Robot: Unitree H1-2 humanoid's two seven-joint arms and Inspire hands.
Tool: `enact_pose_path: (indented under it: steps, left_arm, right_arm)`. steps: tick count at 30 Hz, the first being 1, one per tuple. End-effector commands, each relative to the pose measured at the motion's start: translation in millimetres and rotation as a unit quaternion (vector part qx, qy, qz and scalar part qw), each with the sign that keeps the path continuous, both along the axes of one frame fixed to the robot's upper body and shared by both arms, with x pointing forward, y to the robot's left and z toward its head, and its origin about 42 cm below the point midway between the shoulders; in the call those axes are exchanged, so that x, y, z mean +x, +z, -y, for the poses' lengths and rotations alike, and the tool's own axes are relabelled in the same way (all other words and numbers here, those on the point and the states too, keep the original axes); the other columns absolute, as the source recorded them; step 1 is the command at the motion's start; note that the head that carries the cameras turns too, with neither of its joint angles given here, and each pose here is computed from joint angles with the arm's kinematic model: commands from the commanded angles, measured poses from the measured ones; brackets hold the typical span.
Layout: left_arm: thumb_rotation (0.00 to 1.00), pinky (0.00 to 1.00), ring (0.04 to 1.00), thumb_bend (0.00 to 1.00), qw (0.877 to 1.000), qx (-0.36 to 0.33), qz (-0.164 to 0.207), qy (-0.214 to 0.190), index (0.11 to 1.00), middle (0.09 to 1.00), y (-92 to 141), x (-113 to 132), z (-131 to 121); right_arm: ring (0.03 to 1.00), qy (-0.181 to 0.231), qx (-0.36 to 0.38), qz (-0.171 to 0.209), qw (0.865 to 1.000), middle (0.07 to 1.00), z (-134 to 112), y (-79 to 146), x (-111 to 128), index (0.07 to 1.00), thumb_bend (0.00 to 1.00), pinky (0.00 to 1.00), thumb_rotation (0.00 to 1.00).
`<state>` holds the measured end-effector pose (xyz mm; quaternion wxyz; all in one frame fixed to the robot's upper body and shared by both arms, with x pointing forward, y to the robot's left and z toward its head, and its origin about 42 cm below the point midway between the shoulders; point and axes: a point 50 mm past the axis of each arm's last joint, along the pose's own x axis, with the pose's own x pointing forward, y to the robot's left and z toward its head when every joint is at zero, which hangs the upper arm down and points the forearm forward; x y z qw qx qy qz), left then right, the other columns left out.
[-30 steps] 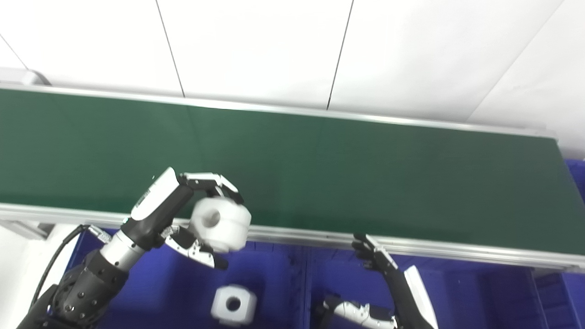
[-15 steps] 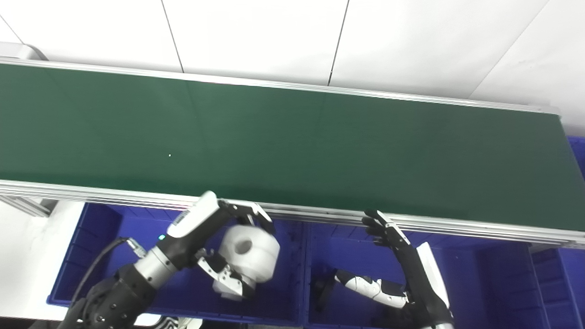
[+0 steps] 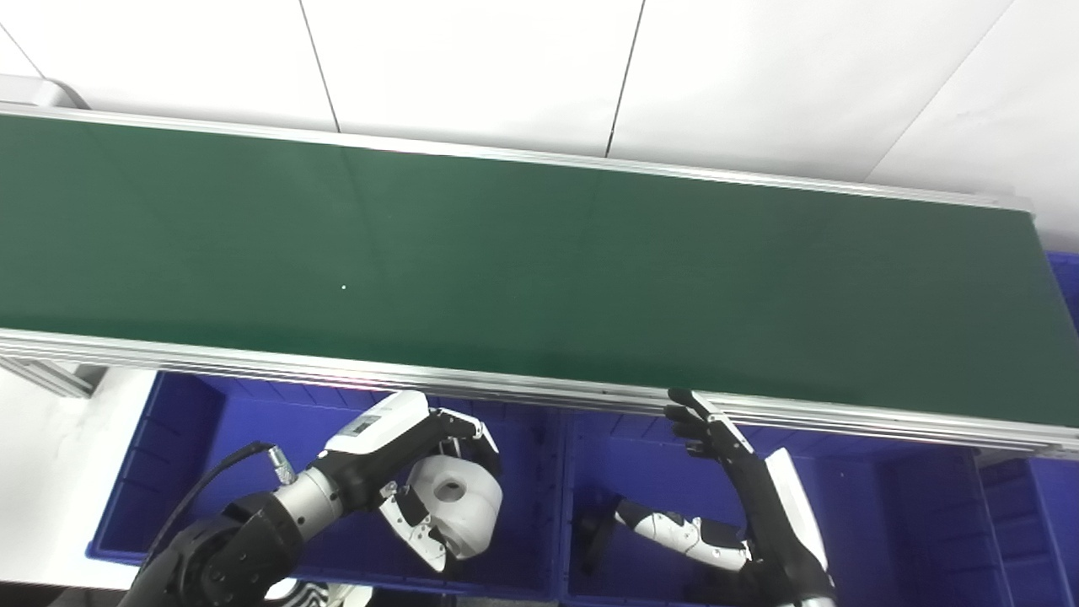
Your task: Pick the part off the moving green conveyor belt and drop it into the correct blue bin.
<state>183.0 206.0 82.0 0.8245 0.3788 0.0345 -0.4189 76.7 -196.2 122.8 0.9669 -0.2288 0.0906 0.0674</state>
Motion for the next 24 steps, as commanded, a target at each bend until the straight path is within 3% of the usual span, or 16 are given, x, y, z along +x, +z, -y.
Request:
enact_pose_path:
  steps: [1, 5, 6, 12, 19, 24]
  left_arm:
    - [0.01, 0.58, 0.64, 0.58, 1.0, 0.017, 0.007, -0.006, 0.674, 0.708, 11.6, 7.8, 4.1]
    - [0.03, 0.68, 0.773, 0.66, 1.0, 0.021, -0.004, 0.004, 0.829, 0.831, 14.4, 8.8, 3.6]
    - [0.15, 0.69, 0.794, 0.67, 1.0, 0.022, -0.007, 0.009, 0.871, 0.86, 15.3, 8.8, 3.4]
    - [0.27, 0.78, 0.881, 0.74, 0.999, -0.028, -0.024, 0.026, 0.958, 0.939, 20.5, 8.5, -1.0]
    - [0.39, 0.79, 0.894, 0.76, 0.991, -0.121, -0.016, 0.05, 0.982, 0.946, 30.2, -0.7, -1.5]
    - [0.44, 0.87, 0.929, 0.76, 0.98, -0.192, -0.003, 0.052, 0.991, 0.964, 28.8, -11.8, 1.8]
  right_arm:
    - [0.814, -0.004, 0.004, 0.013, 1.0, 0.833, -1.3, 9.0, -0.8, 0.876, 0.77, 0.77, 0.37]
    - [0.815, -0.001, 0.004, 0.007, 1.0, 0.836, -1.7, 9.5, -0.1, 0.881, 0.77, 0.77, 0.37]
    - [0.821, -0.001, 0.005, 0.005, 1.0, 0.839, -1.7, 9.5, 0.0, 0.885, 0.77, 0.78, 0.33]
    - [0.832, 0.001, -0.001, -0.002, 1.0, 0.845, -3.4, 10.3, 1.4, 0.887, 0.8, 0.78, 0.29]
    - [0.838, 0.002, -0.003, -0.002, 1.0, 0.849, -4.5, 9.6, 2.5, 0.888, 0.8, 0.79, 0.28]
    - [0.831, 0.001, -0.01, -0.004, 1.0, 0.845, -4.8, 9.0, 2.1, 0.883, 0.81, 0.78, 0.3]
